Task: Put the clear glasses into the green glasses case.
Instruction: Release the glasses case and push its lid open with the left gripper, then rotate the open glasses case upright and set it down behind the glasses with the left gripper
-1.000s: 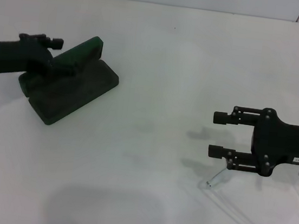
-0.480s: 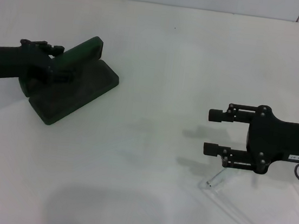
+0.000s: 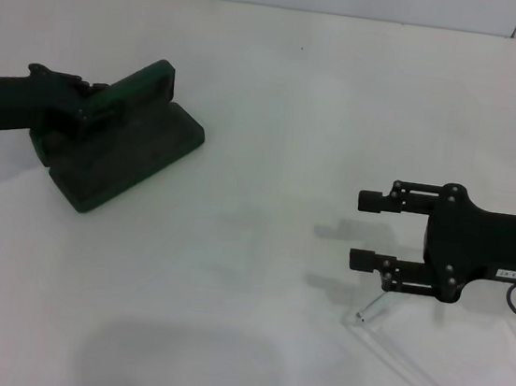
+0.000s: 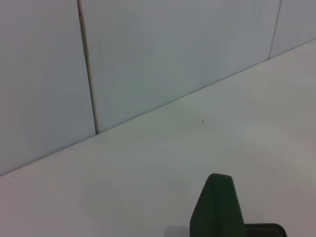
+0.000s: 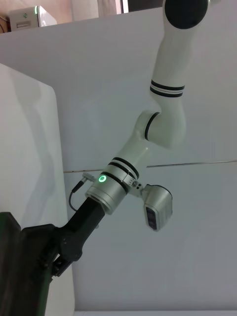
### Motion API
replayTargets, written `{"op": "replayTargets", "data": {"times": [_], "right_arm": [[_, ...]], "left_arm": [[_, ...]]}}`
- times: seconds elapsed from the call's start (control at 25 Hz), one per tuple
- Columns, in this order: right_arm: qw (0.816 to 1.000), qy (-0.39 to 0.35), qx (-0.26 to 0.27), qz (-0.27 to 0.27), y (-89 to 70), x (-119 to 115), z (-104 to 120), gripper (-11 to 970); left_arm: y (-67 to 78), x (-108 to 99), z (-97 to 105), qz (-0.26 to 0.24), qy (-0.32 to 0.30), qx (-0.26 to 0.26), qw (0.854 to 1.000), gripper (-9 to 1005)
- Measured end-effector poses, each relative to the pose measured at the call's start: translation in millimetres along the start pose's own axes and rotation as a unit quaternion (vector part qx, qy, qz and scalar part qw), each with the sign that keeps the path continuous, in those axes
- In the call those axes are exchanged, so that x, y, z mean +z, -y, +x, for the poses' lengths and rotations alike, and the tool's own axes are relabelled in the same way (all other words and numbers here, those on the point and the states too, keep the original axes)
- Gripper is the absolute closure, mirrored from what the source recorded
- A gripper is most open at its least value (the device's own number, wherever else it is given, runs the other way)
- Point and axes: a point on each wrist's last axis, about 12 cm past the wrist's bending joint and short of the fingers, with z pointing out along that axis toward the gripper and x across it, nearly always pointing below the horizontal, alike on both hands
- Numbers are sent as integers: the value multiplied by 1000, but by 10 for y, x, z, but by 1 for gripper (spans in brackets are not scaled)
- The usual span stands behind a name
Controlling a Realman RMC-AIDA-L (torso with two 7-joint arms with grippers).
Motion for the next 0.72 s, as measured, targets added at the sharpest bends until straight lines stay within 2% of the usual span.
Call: {"op": "replayTargets", "data": {"times": [0.28,0.4,0.48,0.56,0.68,0.72], "right_arm": [[1000,-2,0,-1,-10,-5,11,303],[1000,-3,2,-3,-24,3,22,303],[1000,-4,3,-3,-37,0,35,303],[1000,-4,5,-4,-51,4,47,303],[1000,-5,5,-7,-69,21,59,303],[1000,-4,4,-7,-74,22,62,303]], "left_arm": [[21,45,-69,5,3,15,1000,729],[63,86,-130,8,11,34,999,789],[152,161,-245,14,29,74,997,782],[174,178,-276,16,34,84,996,774],[416,378,-522,68,56,156,984,763],[455,412,-561,76,58,164,982,760]]}}
